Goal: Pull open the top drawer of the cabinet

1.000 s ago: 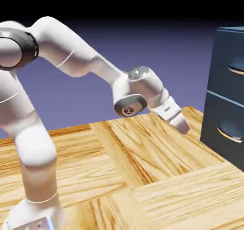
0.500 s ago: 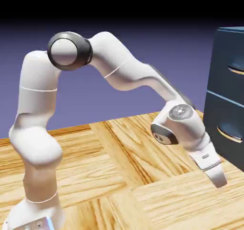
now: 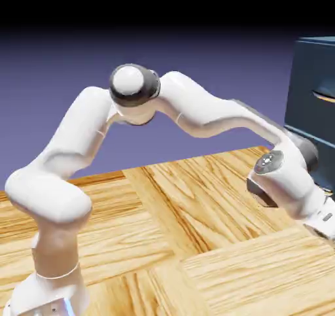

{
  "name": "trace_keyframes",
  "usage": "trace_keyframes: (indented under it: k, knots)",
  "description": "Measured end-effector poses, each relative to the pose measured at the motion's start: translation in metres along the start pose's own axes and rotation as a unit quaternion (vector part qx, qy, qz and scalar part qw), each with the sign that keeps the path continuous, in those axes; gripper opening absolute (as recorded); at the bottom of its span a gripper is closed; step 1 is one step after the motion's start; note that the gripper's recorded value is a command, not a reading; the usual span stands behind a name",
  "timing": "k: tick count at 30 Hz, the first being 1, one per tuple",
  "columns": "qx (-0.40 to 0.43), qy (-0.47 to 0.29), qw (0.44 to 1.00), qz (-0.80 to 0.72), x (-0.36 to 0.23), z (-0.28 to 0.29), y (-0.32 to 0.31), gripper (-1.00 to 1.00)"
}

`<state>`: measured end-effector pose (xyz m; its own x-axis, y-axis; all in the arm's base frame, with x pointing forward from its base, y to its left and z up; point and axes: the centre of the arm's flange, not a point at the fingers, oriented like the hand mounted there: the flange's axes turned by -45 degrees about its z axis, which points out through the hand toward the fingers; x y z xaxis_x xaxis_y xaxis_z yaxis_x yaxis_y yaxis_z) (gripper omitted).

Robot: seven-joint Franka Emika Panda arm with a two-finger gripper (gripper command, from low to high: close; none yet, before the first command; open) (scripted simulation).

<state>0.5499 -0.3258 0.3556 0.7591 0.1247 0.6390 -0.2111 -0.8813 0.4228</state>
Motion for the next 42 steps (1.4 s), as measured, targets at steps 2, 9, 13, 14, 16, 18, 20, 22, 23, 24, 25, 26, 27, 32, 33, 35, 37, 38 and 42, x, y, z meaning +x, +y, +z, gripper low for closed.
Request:
trace_keyframes:
  k: [2,9,13,14,16,18,20,22,23,24,25,26,27,32,33,35,37,38,42]
  knots:
    - [-0.022,0.029,0.999,-0.037,0.022,-0.005,0.000,0.00]
    - [-0.088,0.148,0.967,-0.189,0.117,-0.035,-0.035,0.00]
    - [-0.116,0.225,0.924,-0.287,0.175,-0.060,-0.086,0.00]
    - [-0.122,0.244,0.910,-0.312,0.189,-0.067,-0.103,0.00]
    - [-0.132,0.284,0.878,-0.362,0.215,-0.082,-0.140,0.00]
    - [-0.139,0.324,0.841,-0.411,0.238,-0.098,-0.184,0.00]
    - [-0.144,0.363,0.798,-0.459,0.257,-0.115,-0.234,0.00]
    - [-0.146,0.402,0.750,-0.504,0.270,-0.132,-0.288,0.00]
    - [-0.146,0.413,0.735,-0.517,0.273,-0.137,-0.305,0.00]
    - [-0.146,0.413,0.735,-0.517,0.273,-0.137,-0.305,0.00]
    - [-0.146,0.413,0.735,-0.517,0.278,-0.134,-0.306,0.00]
    - [-0.146,0.413,0.736,-0.517,0.282,-0.131,-0.307,0.00]
    - [-0.146,0.413,0.736,-0.517,0.286,-0.128,-0.308,0.00]
    - [-0.146,0.413,0.736,-0.517,0.305,-0.113,-0.314,0.00]
    - [-0.146,0.413,0.735,-0.517,0.308,-0.110,-0.314,0.00]
    - [-0.146,0.413,0.735,-0.517,0.311,-0.106,-0.315,-1.00]
    - [-0.146,0.413,0.735,-0.517,0.311,-0.106,-0.315,-1.00]
    - [-0.146,0.413,0.735,-0.517,0.308,-0.108,-0.315,-1.00]
    - [-0.146,0.413,0.735,-0.517,0.295,-0.119,-0.311,-1.00]
